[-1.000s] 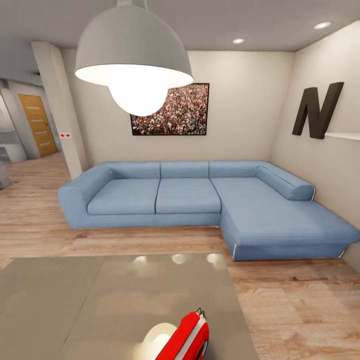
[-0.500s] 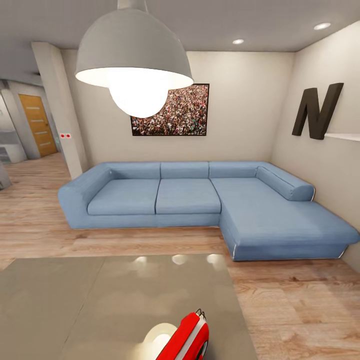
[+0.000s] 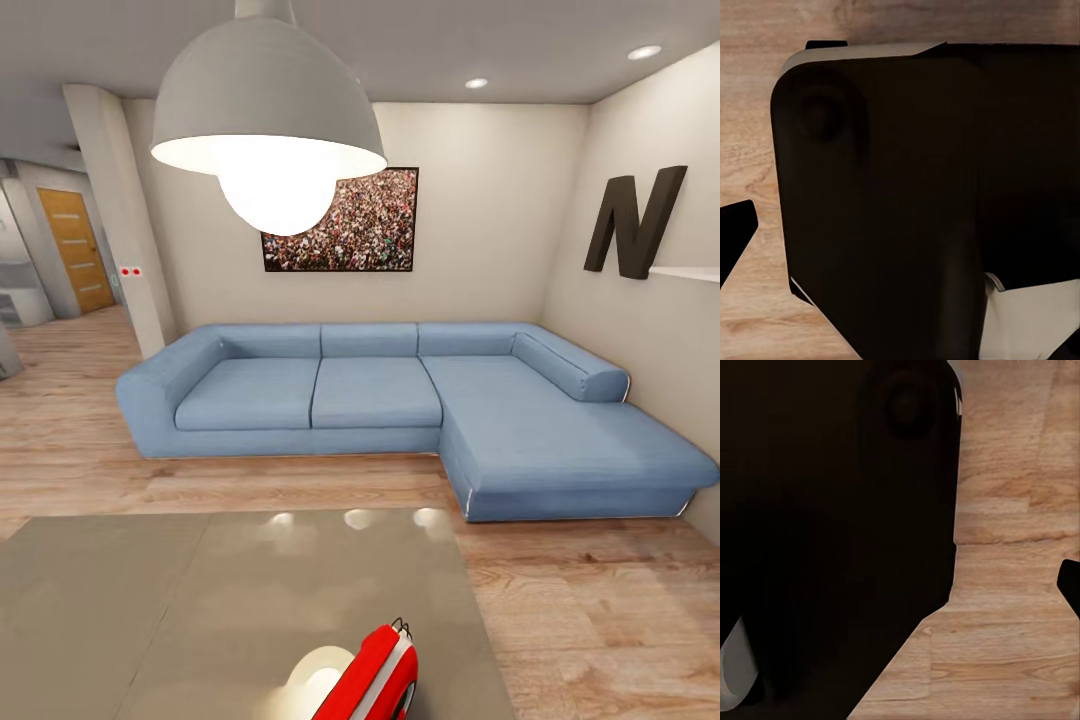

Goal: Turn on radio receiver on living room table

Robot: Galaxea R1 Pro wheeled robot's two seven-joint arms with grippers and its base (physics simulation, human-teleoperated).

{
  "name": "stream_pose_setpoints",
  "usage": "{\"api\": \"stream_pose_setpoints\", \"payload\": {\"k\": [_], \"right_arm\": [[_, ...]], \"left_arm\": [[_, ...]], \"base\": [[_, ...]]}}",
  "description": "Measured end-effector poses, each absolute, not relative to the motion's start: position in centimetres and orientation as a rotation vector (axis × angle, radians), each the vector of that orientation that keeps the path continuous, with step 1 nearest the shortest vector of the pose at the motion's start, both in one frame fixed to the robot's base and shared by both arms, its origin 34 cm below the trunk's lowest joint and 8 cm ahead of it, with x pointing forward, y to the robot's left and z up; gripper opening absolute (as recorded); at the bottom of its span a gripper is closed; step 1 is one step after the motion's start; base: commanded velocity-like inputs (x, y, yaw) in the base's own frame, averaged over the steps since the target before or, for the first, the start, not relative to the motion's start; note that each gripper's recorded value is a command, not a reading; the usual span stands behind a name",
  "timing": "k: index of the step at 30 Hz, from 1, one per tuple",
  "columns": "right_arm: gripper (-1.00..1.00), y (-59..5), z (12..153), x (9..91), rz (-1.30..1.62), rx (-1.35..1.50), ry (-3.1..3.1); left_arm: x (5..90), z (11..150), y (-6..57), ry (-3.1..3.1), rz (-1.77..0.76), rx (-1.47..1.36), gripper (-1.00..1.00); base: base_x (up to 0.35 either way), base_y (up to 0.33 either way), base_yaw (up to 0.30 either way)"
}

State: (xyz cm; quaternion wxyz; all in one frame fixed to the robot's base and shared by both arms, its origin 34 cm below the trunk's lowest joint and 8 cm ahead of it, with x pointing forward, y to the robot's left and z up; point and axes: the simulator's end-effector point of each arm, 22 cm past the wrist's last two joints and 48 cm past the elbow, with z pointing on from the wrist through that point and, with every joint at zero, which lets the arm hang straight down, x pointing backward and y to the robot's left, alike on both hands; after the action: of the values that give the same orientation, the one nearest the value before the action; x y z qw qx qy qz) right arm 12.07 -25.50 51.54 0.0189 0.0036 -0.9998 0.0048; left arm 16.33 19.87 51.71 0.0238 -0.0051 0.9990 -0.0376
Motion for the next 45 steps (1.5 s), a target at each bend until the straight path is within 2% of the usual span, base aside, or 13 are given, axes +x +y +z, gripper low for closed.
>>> {"api": "stream_pose_setpoints", "payload": {"k": [45], "right_arm": [[1.00, -25.8, 51.7, 10.2, 0.024, -0.004, -3.055]], "left_arm": [[14.7, 51.6, 19.9, 3.134, -0.109, -0.011, 1.00]], "base": [[0.000, 0.000, 0.000]]}}
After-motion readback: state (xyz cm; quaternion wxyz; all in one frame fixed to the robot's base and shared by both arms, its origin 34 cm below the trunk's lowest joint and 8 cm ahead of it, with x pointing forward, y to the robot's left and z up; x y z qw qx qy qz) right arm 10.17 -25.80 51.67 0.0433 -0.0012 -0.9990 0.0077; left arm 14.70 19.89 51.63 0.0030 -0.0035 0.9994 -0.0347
